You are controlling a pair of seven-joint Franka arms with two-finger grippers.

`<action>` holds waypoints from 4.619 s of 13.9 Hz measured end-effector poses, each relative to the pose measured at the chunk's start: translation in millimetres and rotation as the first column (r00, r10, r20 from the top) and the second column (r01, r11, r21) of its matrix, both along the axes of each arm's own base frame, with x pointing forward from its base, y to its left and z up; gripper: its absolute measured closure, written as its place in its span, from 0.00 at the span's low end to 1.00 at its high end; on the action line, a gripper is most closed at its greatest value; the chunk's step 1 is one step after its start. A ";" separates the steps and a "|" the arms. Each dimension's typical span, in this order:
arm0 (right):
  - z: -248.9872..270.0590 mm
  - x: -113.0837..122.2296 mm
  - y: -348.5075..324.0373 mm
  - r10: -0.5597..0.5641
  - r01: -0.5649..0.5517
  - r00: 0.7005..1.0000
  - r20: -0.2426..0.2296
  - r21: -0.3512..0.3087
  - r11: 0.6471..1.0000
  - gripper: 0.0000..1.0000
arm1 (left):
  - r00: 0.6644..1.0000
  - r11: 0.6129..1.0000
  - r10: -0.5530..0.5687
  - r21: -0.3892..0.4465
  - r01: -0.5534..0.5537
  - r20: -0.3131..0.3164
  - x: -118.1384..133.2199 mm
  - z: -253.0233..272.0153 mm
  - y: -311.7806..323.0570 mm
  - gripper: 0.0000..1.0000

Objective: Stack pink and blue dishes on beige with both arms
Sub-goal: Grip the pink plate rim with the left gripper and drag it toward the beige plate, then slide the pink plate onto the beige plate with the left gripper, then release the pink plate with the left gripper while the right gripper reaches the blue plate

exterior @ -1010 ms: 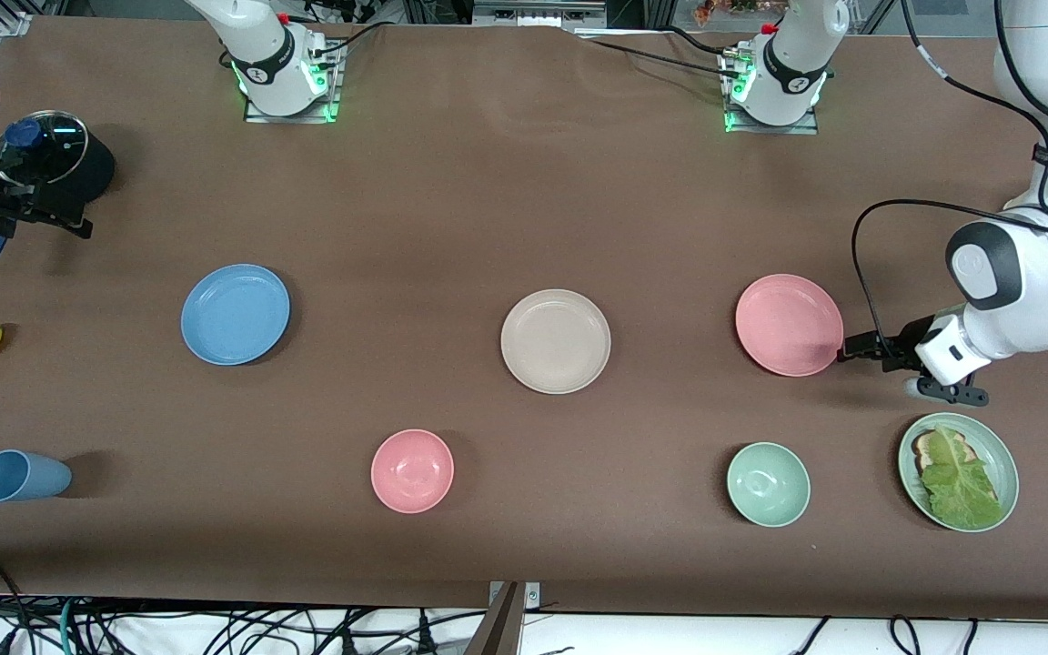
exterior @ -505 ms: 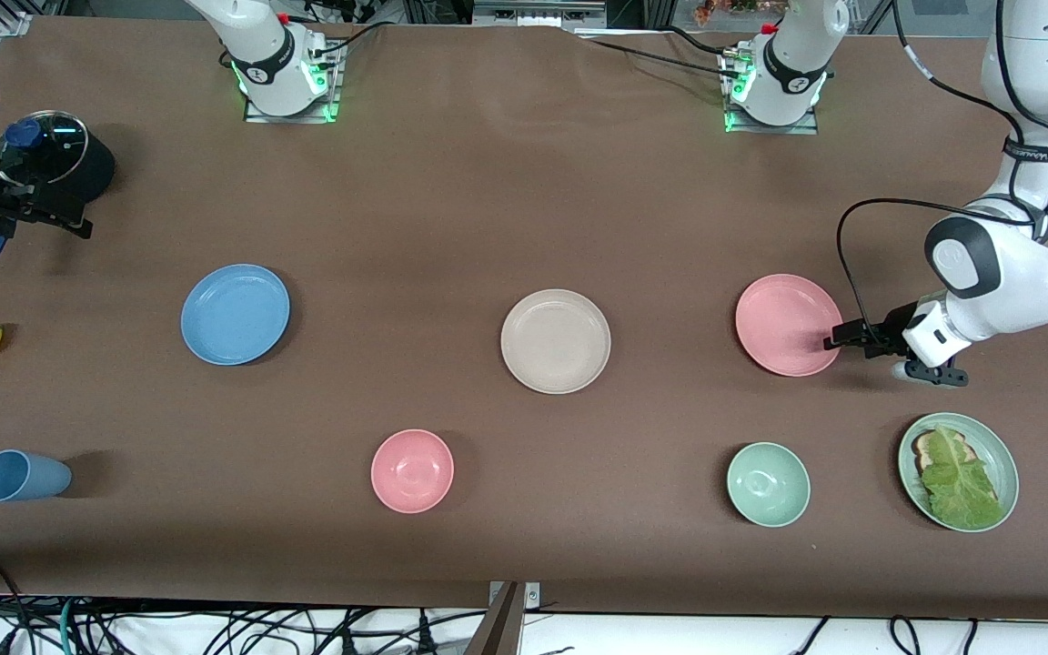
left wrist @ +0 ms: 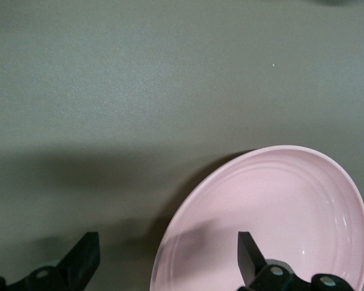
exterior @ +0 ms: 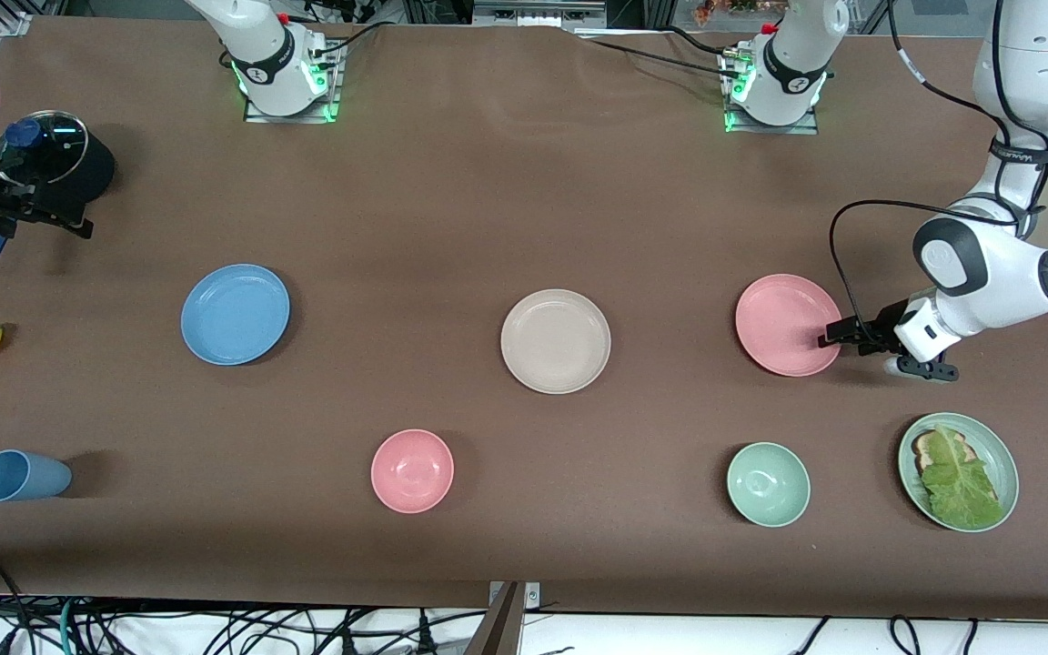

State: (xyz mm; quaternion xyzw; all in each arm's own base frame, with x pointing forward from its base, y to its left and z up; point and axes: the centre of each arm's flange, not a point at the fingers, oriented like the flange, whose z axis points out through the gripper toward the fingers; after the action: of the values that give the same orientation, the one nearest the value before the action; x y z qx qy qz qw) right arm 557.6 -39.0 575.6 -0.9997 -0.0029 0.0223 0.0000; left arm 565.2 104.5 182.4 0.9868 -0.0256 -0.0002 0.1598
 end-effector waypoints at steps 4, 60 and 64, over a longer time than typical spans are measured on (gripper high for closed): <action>0.0 0.0 0.0 0.000 0.000 1.000 0.000 0.000 1.000 0.00 | 1.000 1.000 0.000 0.000 0.000 -0.004 -0.8 -3.1 -0.1 0.11; -0.6 -0.7 -0.5 -0.003 0.003 1.000 -0.006 0.000 1.000 0.00 | 0.967 0.968 0.223 0.147 -0.205 -0.120 5.5 51.2 -434.1 0.86; -0.7 -0.8 -0.6 -0.011 0.011 1.000 -0.007 0.000 1.000 0.00 | 0.967 0.967 0.224 0.147 -0.206 -0.119 5.7 51.3 -433.9 0.67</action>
State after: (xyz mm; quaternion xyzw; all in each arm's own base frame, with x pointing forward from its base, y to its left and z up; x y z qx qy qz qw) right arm 556.8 -39.6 574.9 -0.9997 0.0027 0.0258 0.0002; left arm 570.9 -329.3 233.7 0.9900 0.0925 -0.0511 0.0937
